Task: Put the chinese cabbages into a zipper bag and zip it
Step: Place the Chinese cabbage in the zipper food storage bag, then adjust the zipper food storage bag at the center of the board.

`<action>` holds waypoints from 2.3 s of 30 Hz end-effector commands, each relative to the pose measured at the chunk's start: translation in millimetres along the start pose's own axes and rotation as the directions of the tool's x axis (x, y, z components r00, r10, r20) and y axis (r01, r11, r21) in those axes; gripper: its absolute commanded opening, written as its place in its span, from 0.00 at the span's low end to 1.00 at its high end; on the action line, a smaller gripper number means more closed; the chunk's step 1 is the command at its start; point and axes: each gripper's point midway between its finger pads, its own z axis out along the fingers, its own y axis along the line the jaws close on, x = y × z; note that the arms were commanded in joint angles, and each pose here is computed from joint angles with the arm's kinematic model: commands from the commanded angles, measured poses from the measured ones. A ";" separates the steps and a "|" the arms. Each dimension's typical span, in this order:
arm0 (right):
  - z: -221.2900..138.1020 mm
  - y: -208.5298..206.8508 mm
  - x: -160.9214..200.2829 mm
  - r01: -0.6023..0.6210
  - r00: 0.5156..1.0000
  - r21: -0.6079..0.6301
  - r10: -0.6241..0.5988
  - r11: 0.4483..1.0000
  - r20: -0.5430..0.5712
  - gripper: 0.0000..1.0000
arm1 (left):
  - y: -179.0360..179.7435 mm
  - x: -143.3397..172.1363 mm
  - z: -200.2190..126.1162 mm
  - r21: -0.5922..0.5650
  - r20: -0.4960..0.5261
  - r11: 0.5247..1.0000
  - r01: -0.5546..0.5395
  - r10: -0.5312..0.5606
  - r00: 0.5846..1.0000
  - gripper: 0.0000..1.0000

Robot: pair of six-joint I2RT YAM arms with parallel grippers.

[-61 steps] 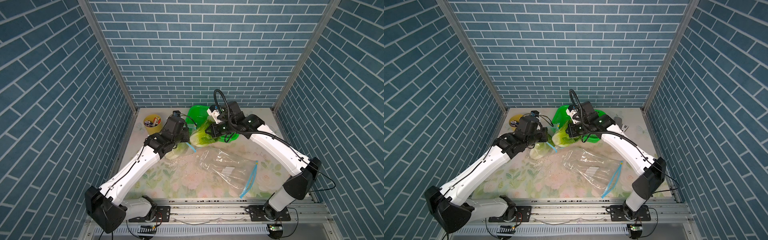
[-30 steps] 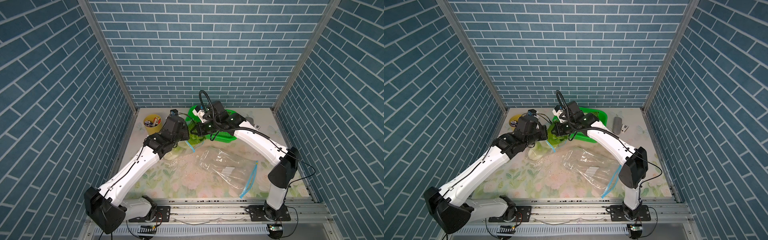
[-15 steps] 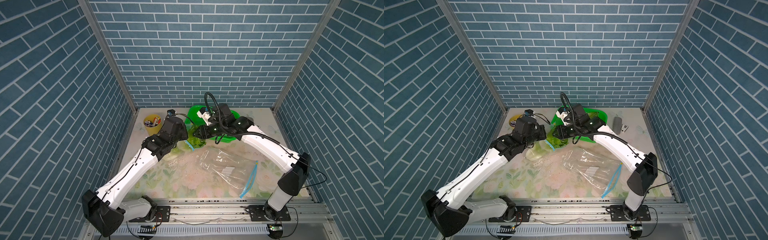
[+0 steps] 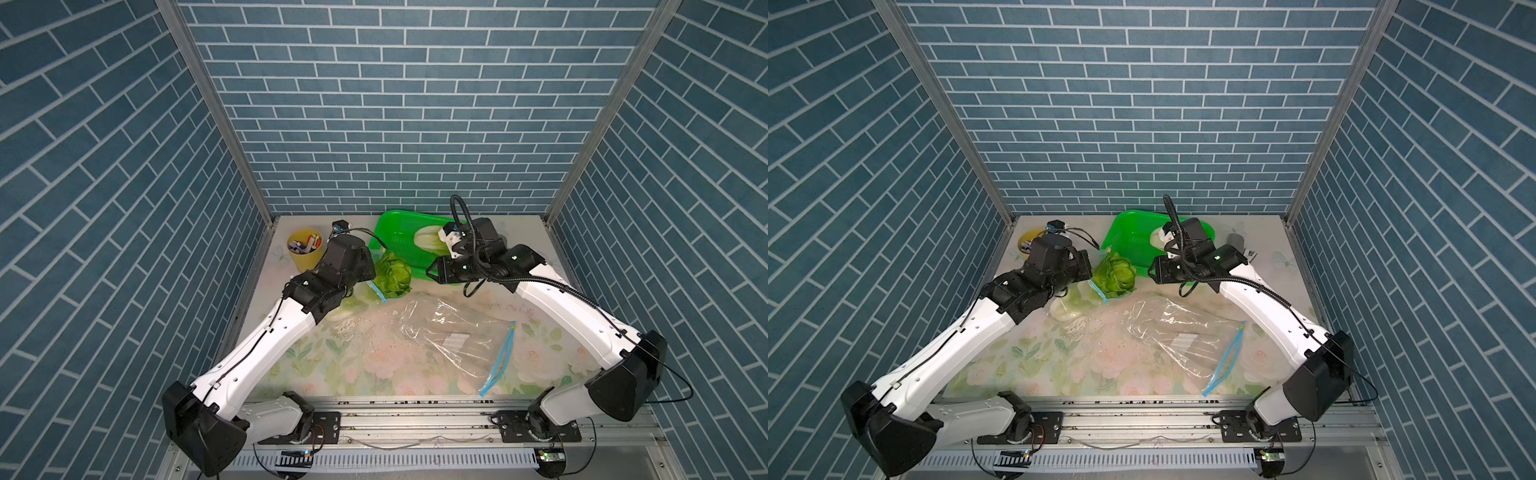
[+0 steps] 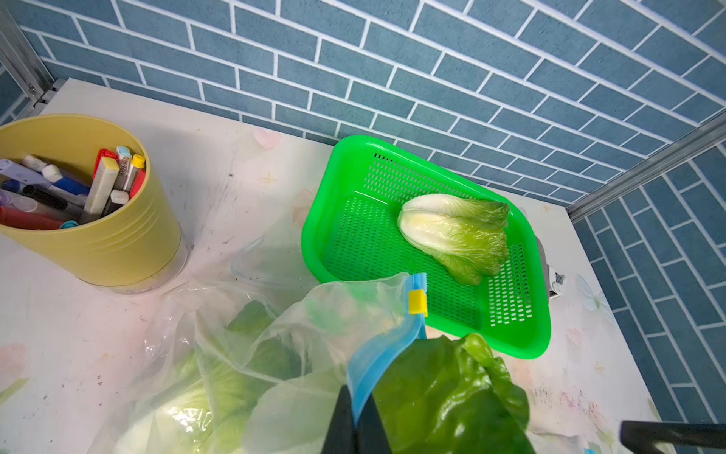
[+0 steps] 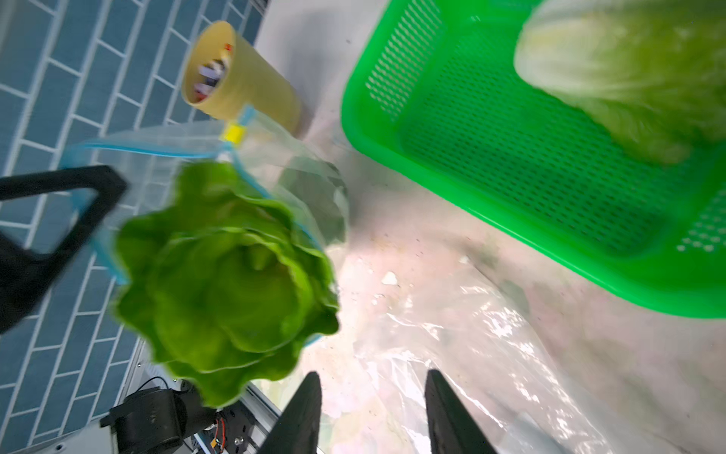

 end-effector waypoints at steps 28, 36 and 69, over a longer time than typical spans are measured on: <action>68.2 48.5 -3.0 -0.216 0.976 -0.342 0.191 0.914 -0.106 0.33 | -10.8 -8.4 3.2 0.053 0.024 0.997 0.047 -0.049 0.999 0.00; 71.3 51.4 -2.9 -0.212 0.976 -0.348 0.183 0.913 -0.115 0.36 | -12.7 -8.4 4.7 0.059 0.019 0.997 0.046 -0.047 0.999 0.00; 54.3 37.4 19.3 -0.140 0.986 -0.240 0.113 0.961 -0.125 0.45 | -9.2 -10.5 4.9 0.035 0.025 0.999 0.042 -0.042 0.999 0.00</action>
